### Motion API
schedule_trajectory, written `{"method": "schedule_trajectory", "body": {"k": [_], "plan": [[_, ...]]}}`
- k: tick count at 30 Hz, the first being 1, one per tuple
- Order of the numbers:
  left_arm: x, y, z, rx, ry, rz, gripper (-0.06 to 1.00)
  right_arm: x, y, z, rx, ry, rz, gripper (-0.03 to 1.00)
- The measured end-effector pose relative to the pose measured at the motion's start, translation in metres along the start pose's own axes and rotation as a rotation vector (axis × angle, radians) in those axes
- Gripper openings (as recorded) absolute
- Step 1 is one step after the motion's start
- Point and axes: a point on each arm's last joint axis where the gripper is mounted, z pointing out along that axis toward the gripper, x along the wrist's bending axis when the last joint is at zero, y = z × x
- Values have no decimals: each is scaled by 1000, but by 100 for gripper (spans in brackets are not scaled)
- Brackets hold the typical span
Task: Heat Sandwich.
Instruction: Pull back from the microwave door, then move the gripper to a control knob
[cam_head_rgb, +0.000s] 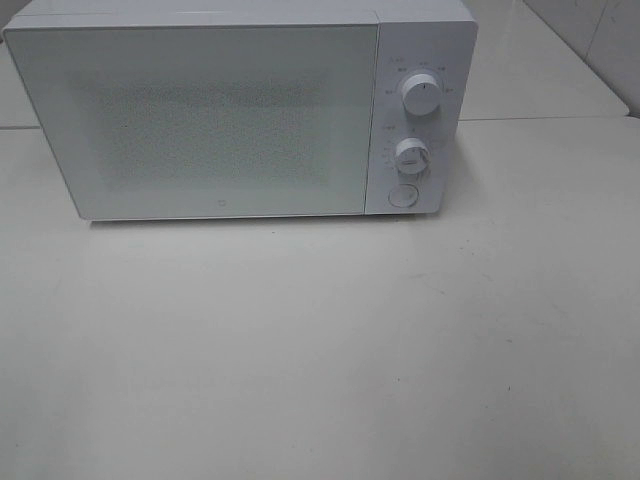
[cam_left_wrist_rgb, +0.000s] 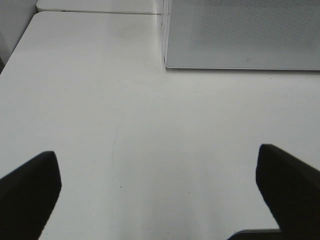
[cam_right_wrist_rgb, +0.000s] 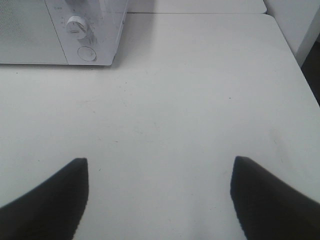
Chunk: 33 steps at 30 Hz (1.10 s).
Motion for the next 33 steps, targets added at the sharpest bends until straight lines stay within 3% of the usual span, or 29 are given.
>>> {"method": "schedule_trajectory", "body": {"k": [33], "plan": [[0,0,0,-1,0,0,99,0,0,0,0,0,0,74]]}}
